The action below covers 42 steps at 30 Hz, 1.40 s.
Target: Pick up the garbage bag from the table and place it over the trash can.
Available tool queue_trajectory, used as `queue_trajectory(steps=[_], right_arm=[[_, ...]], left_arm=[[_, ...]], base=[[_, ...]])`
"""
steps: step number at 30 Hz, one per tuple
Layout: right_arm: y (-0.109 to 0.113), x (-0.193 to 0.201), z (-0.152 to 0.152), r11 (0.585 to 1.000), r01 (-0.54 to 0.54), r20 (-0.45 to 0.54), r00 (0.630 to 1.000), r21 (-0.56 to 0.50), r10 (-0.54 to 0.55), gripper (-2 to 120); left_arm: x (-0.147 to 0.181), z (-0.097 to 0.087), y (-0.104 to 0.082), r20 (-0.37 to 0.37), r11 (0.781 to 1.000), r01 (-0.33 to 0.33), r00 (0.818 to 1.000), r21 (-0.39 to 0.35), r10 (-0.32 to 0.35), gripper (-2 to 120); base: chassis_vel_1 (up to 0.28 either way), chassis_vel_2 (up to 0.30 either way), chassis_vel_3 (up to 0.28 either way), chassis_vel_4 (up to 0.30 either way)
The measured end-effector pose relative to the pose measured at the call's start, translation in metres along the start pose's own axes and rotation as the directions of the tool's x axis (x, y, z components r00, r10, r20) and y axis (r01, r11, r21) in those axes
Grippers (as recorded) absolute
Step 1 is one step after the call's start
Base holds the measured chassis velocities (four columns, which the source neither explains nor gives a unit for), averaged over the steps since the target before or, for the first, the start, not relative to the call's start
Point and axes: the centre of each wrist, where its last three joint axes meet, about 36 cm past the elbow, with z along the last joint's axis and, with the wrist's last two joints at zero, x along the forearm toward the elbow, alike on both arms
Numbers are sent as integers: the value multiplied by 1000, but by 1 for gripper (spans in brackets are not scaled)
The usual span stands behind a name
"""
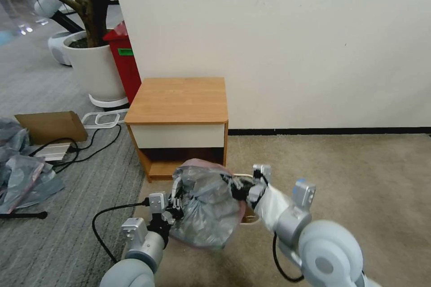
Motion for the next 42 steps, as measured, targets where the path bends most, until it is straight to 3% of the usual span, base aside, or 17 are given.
queue_trajectory(steps=[13, 29, 32, 35, 37, 41, 42], right_arm=[[-25, -11, -19, 990, -140, -20, 990, -23, 139, 0], [-26, -9, -16, 971, -219, -59, 975, -91, 214, 0], [-22, -4, -18, 973, -209, -38, 978, -97, 206, 14], [-19, -2, -18, 974, -204, -36, 979, -95, 201, 18], [-16, 2, -19, 977, -196, -40, 980, -89, 193, 30], [-13, 5, -18, 978, -189, -45, 982, -85, 186, 37], [-9, 10, -16, 980, -184, -53, 982, -80, 181, 46]], left_arm=[[1, 1, 0, 8, 999, -23, 1000, 23, 23, 3], [-7, -3, 21, 11, 992, -29, 1000, 119, 28, 3], [-8, -3, 24, 8, 992, -22, 1000, 122, 22, 3], [-9, -2, 25, 6, 992, -21, 1000, 122, 21, 3], [-10, -2, 25, 5, 992, -21, 1000, 121, 21, 3], [-11, -2, 25, 6, 993, -21, 1000, 120, 21, 3], [-12, -3, 25, 8, 993, -22, 1000, 119, 22, 3]], base=[[0, 0, 0, 0], [0, 0, 0, 0], [0, 0, 0, 0], [0, 0, 0, 0], [0, 0, 0, 0], [0, 0, 0, 0], [0, 0, 0, 0]])
